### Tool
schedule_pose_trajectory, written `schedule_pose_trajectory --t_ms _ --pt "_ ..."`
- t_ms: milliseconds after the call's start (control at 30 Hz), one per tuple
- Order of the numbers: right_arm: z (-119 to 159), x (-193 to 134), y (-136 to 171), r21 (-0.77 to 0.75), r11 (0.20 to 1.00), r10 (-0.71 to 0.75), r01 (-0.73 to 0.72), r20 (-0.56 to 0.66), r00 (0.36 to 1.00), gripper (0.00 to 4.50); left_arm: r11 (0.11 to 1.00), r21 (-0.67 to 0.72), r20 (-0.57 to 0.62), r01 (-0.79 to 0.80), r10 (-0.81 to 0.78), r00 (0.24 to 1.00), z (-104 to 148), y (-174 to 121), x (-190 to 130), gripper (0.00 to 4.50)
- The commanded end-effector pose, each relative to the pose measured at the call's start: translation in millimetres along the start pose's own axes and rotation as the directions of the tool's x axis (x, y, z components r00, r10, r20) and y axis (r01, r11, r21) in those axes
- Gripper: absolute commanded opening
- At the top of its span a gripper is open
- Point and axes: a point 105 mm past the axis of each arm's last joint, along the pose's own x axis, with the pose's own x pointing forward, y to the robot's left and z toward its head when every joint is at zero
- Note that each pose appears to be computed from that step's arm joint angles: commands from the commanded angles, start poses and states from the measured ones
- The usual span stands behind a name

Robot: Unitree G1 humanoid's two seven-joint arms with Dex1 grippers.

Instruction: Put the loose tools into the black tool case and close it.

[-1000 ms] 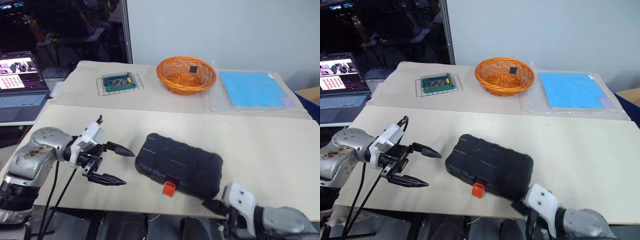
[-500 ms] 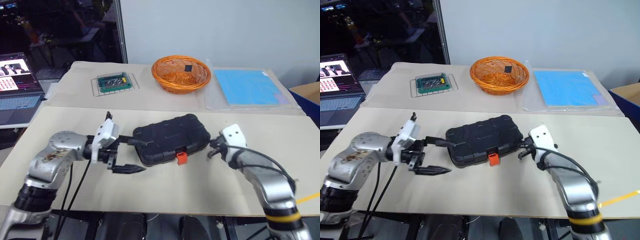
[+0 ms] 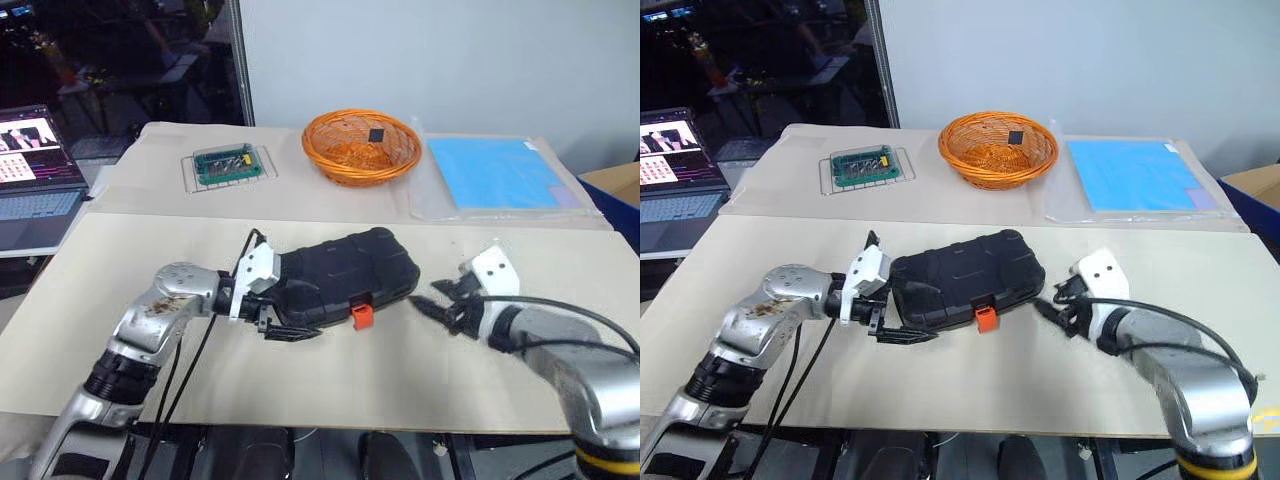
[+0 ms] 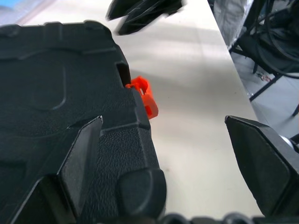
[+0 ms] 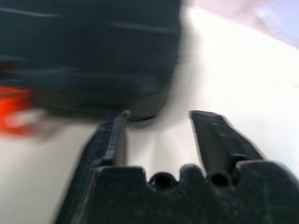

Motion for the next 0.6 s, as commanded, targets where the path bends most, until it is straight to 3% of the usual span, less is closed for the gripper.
schedule_pose_trajectory --t_ms 33,233,433,533,567,600 --pt "-1 10 33 0.039 0.999 0.009 -0.009 0.007 1.000 4.15 0.999 0.015 -0.057 0.030 -0.029 0.998 -10 1 2 4.50" --pt "-3 31 48 0.085 0.994 -0.069 0.069 -0.008 0.998 4.15 0.998 0.005 -0.076 0.057 -0.056 0.996 -14 2 4 4.50" --pt "-8 41 43 0.120 0.980 -0.155 0.157 -0.027 0.988 4.15 0.997 0.013 -0.077 0.076 -0.075 0.994 -12 2 4 4.50" --pt "-11 39 46 0.110 0.982 -0.152 0.156 -0.041 0.988 3.49 0.997 0.016 -0.077 0.074 -0.073 0.994 -11 2 3 4.50" --pt "-11 39 46 0.105 0.983 -0.149 0.153 -0.043 0.988 2.99 0.997 0.017 -0.078 0.073 -0.071 0.994 -11 3 3 4.50" --pt "-11 39 47 0.102 0.984 -0.145 0.149 -0.043 0.988 2.78 0.997 0.017 -0.079 0.072 -0.070 0.994 -12 3 3 4.50"
